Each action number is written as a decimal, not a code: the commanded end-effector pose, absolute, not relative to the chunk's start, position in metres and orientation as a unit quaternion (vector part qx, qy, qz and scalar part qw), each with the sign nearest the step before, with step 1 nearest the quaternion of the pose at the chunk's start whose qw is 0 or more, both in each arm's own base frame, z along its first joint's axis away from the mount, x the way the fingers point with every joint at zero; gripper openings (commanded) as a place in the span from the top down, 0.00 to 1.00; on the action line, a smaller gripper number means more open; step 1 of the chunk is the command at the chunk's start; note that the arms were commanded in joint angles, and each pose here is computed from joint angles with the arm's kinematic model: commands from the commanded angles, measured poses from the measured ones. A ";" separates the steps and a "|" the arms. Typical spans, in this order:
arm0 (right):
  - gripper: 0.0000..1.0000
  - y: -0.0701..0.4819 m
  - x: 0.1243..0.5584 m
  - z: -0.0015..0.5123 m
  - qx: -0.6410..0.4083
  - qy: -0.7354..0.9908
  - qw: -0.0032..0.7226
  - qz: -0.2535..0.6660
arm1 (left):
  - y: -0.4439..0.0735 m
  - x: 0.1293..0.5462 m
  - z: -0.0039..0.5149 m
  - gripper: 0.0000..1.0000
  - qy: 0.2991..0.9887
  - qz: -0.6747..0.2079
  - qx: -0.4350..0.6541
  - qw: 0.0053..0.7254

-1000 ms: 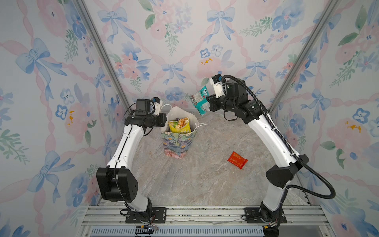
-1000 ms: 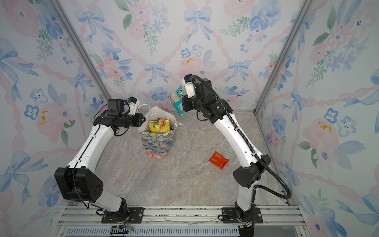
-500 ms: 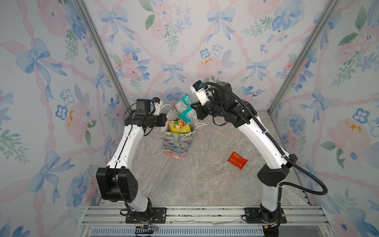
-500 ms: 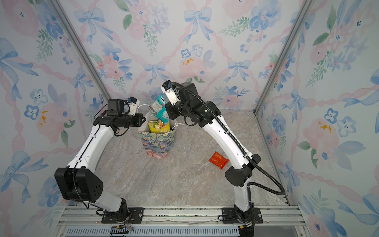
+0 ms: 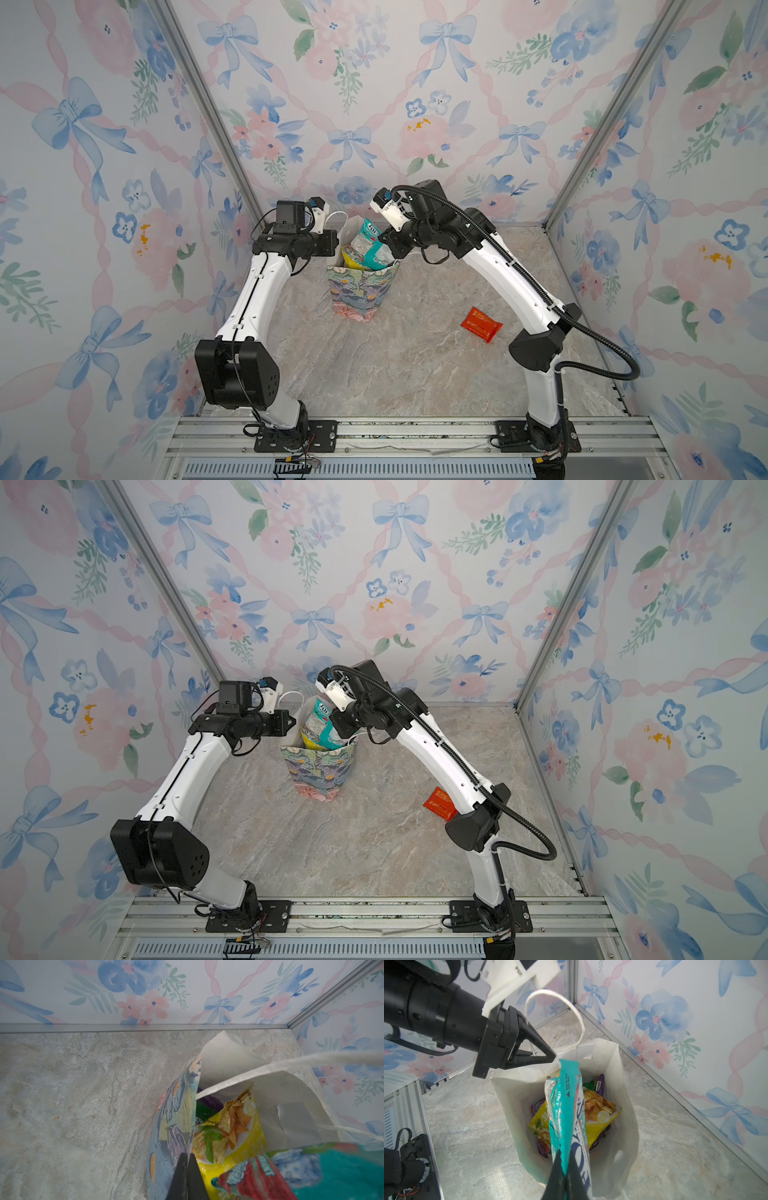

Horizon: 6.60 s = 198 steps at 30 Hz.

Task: Place the snacks into the paper bag
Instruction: 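Lower the teal FOX'S bag into the paper bag and open the right gripper, then raise the right gripper and move it down to the red packet, then close the right gripper on the red packet, then lift the red packet with the right gripper and carry it over the paper bag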

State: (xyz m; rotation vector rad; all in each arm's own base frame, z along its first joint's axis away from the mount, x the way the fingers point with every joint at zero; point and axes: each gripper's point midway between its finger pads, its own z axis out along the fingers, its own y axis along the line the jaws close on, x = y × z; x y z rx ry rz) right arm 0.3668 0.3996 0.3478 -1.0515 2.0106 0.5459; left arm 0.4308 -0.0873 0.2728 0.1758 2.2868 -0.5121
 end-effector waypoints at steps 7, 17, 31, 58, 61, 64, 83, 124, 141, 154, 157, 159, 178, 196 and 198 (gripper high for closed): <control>1.00 0.419 0.378 0.322 -0.422 0.796 0.374 0.220 | -0.087 0.424 0.268 1.00 0.901 -0.200 0.076 0.377; 0.89 0.434 0.424 0.294 -0.385 0.811 0.402 0.182 | -0.086 0.424 0.268 1.00 0.902 -0.198 0.076 0.377; 0.41 0.427 0.432 0.326 -0.342 0.807 0.448 0.177 | -0.086 0.425 0.265 1.00 0.903 -0.198 0.075 0.374; 0.63 0.448 0.406 0.291 -0.370 0.819 0.409 0.159 | -0.086 0.424 0.268 1.00 0.901 -0.198 0.076 0.378; 0.63 0.451 0.416 0.275 -0.363 0.826 0.399 0.161 | -0.086 0.423 0.269 1.00 0.901 -0.198 0.076 0.378; 0.64 0.452 0.428 0.259 -0.350 0.835 0.392 0.164 | -0.086 0.424 0.268 1.00 0.902 -0.198 0.075 0.377; 0.52 0.455 0.432 0.288 -0.319 0.828 0.408 0.216 | -0.086 0.424 0.268 1.00 0.901 -0.197 0.075 0.378; 0.03 0.068 0.321 0.083 0.162 0.954 0.239 0.082 | -0.085 0.424 0.269 1.00 0.902 -0.194 0.074 0.379; 0.01 0.075 0.290 0.034 0.220 0.951 0.184 0.120 | -0.085 0.424 0.268 1.00 0.902 -0.194 0.074 0.379; 0.08 0.080 0.293 0.027 0.215 0.948 0.191 0.135 | -0.085 0.422 0.273 1.00 0.900 -0.193 0.075 0.384; 0.17 0.081 0.294 0.027 0.215 0.946 0.195 0.141 | -0.085 0.422 0.272 1.00 0.900 -0.193 0.075 0.383; 0.25 0.081 0.296 0.026 0.213 0.947 0.196 0.141 | -0.085 0.423 0.272 1.00 0.900 -0.194 0.075 0.383; 0.83 0.105 0.316 0.031 0.164 0.951 0.214 0.150 | -0.085 0.422 0.274 1.00 0.899 -0.194 0.075 0.384; 0.87 0.162 0.378 0.167 0.067 0.916 0.334 0.213 | -0.086 0.423 0.271 1.00 0.900 -0.196 0.076 0.381; 0.87 0.172 0.392 0.193 0.047 0.908 0.355 0.219 | -0.086 0.423 0.271 1.00 0.900 -0.198 0.076 0.380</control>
